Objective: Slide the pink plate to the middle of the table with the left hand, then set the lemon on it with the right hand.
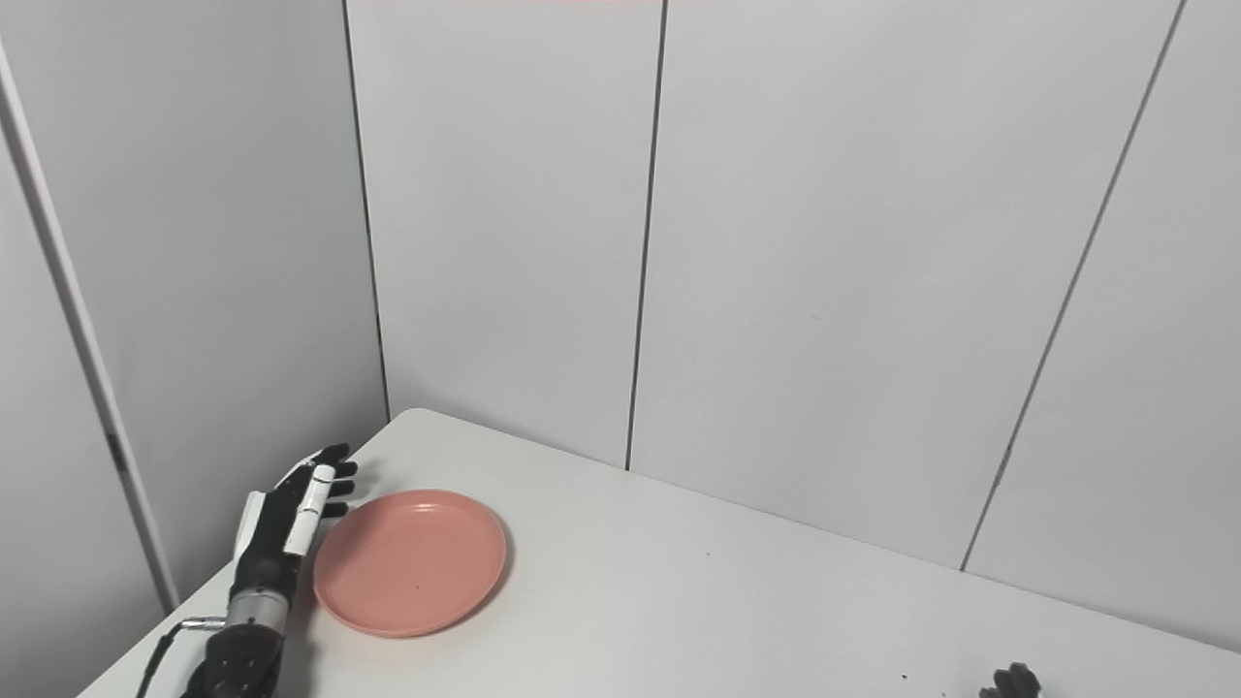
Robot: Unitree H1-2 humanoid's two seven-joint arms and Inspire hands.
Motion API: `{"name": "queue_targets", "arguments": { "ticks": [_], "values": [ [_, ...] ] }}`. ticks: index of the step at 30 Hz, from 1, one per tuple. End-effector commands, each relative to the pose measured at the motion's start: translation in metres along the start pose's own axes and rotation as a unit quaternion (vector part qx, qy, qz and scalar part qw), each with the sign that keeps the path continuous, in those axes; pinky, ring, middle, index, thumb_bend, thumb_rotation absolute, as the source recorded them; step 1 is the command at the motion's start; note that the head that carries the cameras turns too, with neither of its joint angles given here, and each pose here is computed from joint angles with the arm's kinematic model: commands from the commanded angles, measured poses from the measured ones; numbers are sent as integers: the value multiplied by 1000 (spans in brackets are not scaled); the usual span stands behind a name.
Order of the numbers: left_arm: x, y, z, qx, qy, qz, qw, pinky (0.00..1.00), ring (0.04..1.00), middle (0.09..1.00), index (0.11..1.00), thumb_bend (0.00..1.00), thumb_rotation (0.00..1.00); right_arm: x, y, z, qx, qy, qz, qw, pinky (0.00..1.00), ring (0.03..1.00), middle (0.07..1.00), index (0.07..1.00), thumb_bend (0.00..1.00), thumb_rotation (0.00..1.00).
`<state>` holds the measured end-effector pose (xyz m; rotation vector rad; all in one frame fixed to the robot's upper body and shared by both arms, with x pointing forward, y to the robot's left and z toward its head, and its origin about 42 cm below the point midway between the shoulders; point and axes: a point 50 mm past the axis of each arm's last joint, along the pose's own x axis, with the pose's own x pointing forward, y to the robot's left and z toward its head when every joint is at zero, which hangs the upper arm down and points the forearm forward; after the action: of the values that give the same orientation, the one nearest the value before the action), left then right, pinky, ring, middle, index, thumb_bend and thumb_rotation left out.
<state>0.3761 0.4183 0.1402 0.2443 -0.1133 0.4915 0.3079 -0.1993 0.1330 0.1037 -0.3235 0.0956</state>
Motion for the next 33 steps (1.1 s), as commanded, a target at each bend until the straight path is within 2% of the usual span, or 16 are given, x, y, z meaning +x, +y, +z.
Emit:
{"name": "queue_targets", "arguments": {
  "ticks": [1,7,11,22,33],
  "values": [
    [17,1,23,-19,-46,-8,999,770,791,793,781,625,1000,-7,-8,0,-5,2,-12,1000,1000,1000,1000,1000,672,992],
    [10,-16,14,-81,-21,-51,995,821,810,808,791,639,1000,-5,-8,0,-3,2,-16,1000,1000,1000,1000,1000,665,991],
    [7,-27,8,-95,-21,-59,994,795,809,809,792,646,1000,-5,-8,1,0,3,-20,1000,1000,1000,1000,1000,671,995],
    [1,-46,7,-126,-20,-81,989,757,783,785,768,609,1000,-4,-10,3,3,0,-25,1000,1000,1000,1000,1000,677,993],
    [-6,-64,9,-151,1,-106,983,783,803,806,792,638,1000,-4,-8,4,4,1,-27,1000,1000,1000,1000,1000,680,988]
  ]
}}
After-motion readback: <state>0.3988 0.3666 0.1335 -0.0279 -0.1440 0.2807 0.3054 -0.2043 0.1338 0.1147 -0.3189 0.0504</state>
